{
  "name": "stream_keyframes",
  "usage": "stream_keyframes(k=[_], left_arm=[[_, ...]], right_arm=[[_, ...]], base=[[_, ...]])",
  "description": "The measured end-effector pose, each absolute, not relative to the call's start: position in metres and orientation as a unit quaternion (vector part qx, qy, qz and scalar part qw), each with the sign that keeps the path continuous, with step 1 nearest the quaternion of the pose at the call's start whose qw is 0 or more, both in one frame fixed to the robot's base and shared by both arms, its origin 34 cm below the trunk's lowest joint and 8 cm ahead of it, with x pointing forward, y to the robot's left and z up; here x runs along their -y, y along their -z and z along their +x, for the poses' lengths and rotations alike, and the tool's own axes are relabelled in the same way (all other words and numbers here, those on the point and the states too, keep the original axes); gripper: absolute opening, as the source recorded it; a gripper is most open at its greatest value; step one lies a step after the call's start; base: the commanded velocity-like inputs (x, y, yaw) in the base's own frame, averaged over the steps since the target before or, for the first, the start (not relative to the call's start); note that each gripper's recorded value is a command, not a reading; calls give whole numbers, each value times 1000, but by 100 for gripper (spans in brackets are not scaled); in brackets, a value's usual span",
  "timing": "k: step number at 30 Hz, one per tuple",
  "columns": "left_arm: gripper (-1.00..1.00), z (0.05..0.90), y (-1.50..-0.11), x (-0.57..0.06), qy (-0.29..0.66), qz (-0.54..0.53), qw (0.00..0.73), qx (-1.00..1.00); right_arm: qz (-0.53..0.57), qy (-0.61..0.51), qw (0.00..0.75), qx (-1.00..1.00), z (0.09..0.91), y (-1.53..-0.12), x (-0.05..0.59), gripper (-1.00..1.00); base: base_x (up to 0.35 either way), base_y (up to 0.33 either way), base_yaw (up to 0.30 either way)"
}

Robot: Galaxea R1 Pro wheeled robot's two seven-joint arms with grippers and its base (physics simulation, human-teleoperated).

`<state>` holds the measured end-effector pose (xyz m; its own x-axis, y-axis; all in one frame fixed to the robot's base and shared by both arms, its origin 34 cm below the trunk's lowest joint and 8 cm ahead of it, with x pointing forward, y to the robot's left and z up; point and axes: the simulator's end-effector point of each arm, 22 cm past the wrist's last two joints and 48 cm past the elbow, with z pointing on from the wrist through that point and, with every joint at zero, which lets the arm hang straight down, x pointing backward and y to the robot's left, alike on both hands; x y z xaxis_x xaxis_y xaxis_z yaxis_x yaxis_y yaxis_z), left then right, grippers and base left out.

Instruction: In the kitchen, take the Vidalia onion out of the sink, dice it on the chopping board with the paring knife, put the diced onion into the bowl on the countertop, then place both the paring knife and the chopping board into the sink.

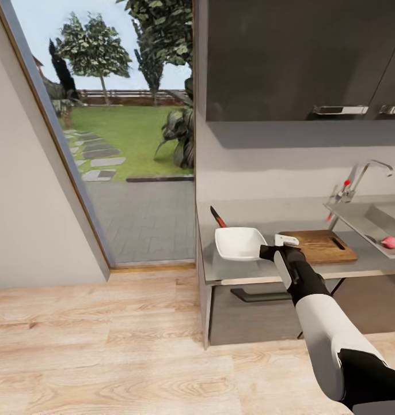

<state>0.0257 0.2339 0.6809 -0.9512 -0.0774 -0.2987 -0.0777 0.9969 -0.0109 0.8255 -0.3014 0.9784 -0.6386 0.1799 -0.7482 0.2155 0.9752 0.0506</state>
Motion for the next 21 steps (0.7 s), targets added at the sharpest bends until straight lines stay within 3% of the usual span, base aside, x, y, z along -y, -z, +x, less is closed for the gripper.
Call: stream_keyframes(k=[9, 21], left_arm=[[100, 26, -681, -234, 0, -39, 151, -988], [100, 26, -681, -234, 0, -39, 151, -988]], right_arm=[[109, 21, 411, -905, 825, -978, 300, -100], [108, 20, 410, -905, 825, -978, 299, -100]], base=[[166, 34, 0], [16, 3, 0]])
